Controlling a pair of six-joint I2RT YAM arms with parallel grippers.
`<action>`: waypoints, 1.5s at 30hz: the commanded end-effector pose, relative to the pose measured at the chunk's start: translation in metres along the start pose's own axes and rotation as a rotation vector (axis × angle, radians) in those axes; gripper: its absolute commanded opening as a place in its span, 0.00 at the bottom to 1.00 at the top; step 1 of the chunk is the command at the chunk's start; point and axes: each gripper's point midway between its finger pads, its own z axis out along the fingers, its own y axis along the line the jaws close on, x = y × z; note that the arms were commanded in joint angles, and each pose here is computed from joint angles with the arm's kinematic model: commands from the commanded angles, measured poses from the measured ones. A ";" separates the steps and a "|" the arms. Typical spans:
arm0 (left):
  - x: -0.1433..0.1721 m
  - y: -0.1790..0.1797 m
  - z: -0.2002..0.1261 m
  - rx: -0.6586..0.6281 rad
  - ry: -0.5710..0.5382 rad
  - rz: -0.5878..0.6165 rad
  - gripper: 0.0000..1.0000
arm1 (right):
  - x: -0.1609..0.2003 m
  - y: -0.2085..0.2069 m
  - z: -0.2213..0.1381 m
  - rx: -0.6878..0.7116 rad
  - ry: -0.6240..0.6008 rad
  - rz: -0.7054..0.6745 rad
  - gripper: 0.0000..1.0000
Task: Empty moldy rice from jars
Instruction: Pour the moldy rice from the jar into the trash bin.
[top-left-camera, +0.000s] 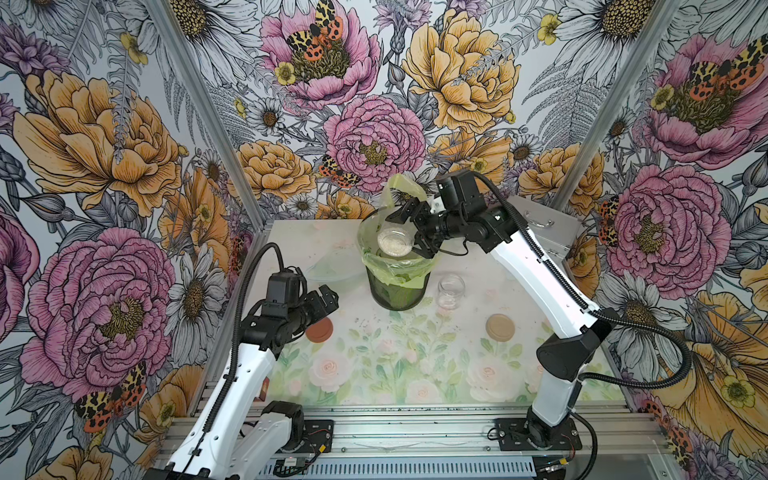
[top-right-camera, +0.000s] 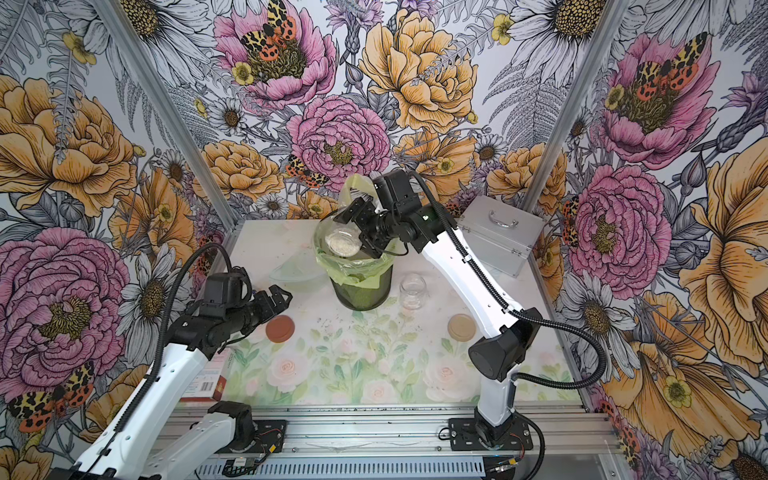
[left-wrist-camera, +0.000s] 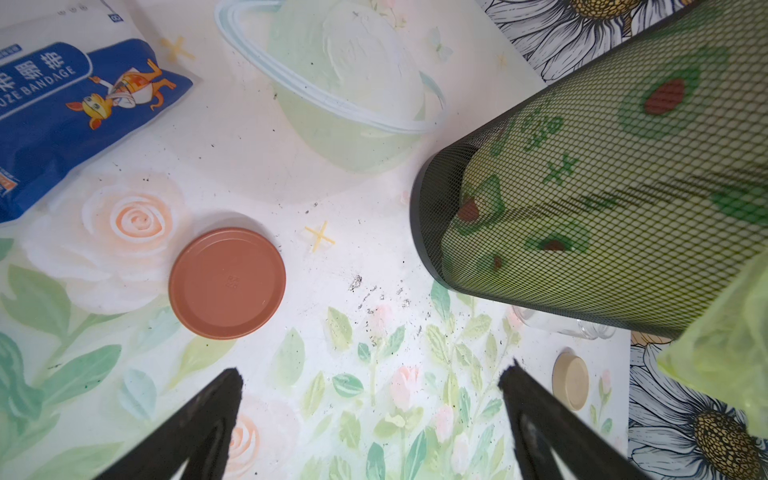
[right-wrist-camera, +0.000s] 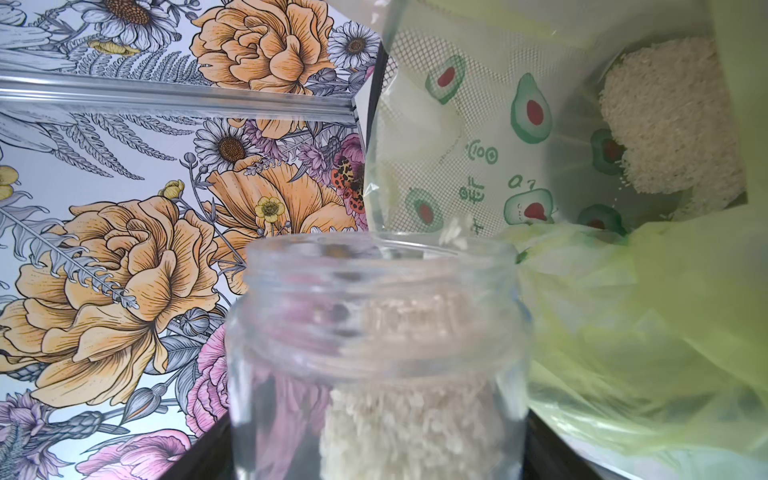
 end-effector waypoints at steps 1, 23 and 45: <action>-0.001 -0.002 -0.002 0.026 -0.010 -0.002 0.99 | 0.005 0.042 -0.014 -0.155 0.038 0.050 0.00; 0.003 0.002 -0.005 0.039 -0.014 -0.020 0.99 | 0.011 0.035 -0.001 -0.160 0.291 0.336 0.00; 0.017 0.023 -0.003 0.039 -0.043 -0.098 0.99 | 0.002 0.008 -0.014 -0.116 0.556 0.560 0.00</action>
